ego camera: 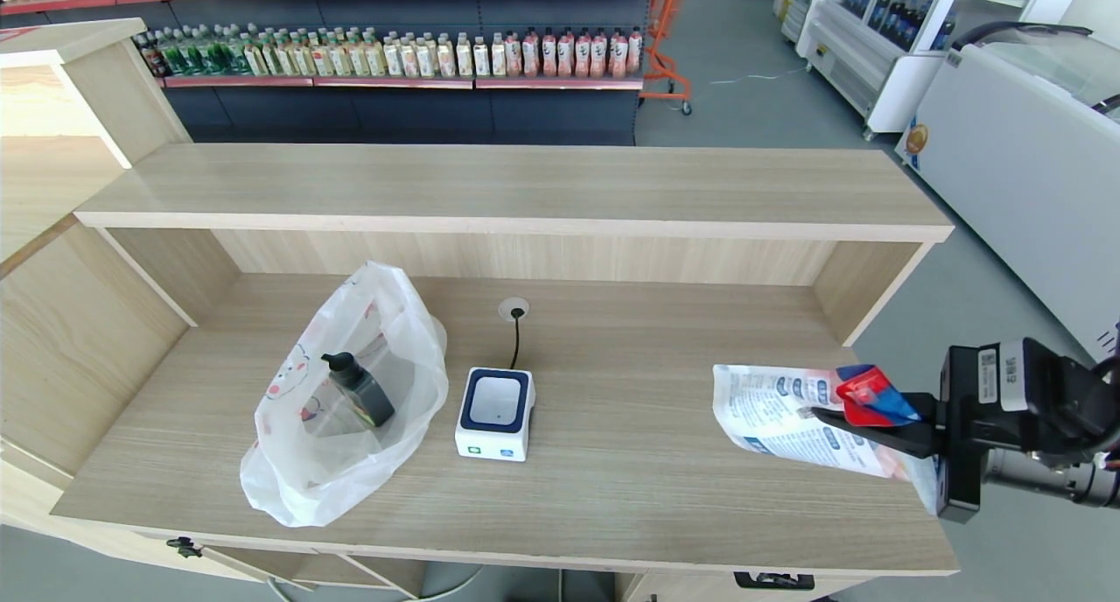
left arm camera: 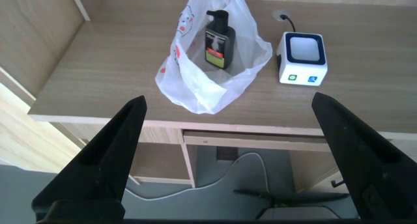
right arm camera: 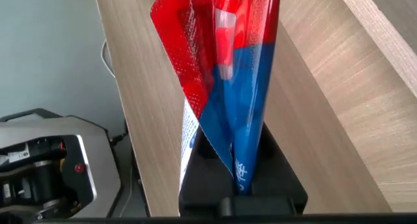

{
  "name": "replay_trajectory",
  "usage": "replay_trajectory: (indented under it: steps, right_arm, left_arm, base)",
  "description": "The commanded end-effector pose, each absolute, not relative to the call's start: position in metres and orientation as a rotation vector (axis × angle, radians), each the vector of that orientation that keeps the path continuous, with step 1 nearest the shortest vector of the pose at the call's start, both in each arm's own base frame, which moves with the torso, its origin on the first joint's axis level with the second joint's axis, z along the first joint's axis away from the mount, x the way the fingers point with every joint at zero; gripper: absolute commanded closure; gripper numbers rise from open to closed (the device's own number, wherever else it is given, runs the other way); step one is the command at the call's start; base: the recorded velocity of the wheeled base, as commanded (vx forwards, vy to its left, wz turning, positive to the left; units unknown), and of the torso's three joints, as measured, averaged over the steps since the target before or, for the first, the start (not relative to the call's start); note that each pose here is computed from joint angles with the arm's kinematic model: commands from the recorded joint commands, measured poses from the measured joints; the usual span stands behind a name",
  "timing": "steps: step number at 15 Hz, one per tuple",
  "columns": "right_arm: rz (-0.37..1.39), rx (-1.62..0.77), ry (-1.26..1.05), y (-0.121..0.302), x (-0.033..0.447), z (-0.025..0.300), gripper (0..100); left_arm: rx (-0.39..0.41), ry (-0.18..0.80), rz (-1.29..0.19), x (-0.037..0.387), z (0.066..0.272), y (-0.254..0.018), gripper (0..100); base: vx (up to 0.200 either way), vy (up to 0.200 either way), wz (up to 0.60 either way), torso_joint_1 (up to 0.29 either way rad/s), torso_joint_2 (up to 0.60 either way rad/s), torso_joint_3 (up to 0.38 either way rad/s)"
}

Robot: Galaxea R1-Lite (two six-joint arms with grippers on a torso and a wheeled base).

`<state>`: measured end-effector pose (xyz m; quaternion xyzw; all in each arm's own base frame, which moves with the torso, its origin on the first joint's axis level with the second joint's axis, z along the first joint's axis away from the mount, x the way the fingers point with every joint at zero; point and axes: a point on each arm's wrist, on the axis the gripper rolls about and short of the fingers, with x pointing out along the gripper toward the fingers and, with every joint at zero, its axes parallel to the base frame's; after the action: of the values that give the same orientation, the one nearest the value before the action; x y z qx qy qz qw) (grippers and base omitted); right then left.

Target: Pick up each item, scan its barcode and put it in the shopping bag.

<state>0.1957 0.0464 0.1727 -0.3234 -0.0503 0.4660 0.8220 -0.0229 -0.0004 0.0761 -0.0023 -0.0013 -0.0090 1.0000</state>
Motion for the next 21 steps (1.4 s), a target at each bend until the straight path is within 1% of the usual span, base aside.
replay_trajectory:
  steps: [1, 5, 10, 13, 17, 21]
  right_arm:
    - [1.01, -0.67, -0.109, 0.047, 0.196, 0.173, 100]
    - [1.058, -0.626, -0.099, 0.048, 0.197, 0.17, 100]
    - [1.066, -0.618, -0.084, 0.051, 0.216, 0.168, 100]
    - [1.065, -0.615, -0.078, 0.054, 0.239, 0.167, 100]
    - [1.071, -0.61, -0.087, 0.057, 0.267, 0.154, 100]
    - [1.047, -0.608, -0.075, 0.052, 0.297, 0.131, 100]
  left_arm:
    - [-0.005, -0.003, -0.018, -0.023, 0.076, 0.0, 0]
    - [-0.003, -0.003, -0.018, -0.023, 0.076, 0.0, 0]
    - [0.0, -0.003, -0.018, -0.023, 0.076, 0.0, 0]
    - [0.002, -0.003, -0.018, -0.023, 0.076, 0.0, 0]
    - [-0.002, -0.003, -0.018, -0.023, 0.076, 0.0, 0]
    - [-0.003, -0.003, -0.018, -0.023, 0.076, 0.0, 0]
  base:
    - [0.0, 0.2, 0.0, 0.007, 0.0, 0.002]
    - [0.0, 0.2, 0.0, -0.005, 0.0, 0.002]
    - [0.0, 0.2, 0.0, 0.001, 0.0, 0.005]
    - [0.0, 0.2, 0.0, -0.001, 0.0, 0.004]
    - [0.0, 0.2, 0.0, 0.0, 0.0, 0.0]
    - [0.0, 0.0, 0.0, 0.0, 0.0, 0.0]
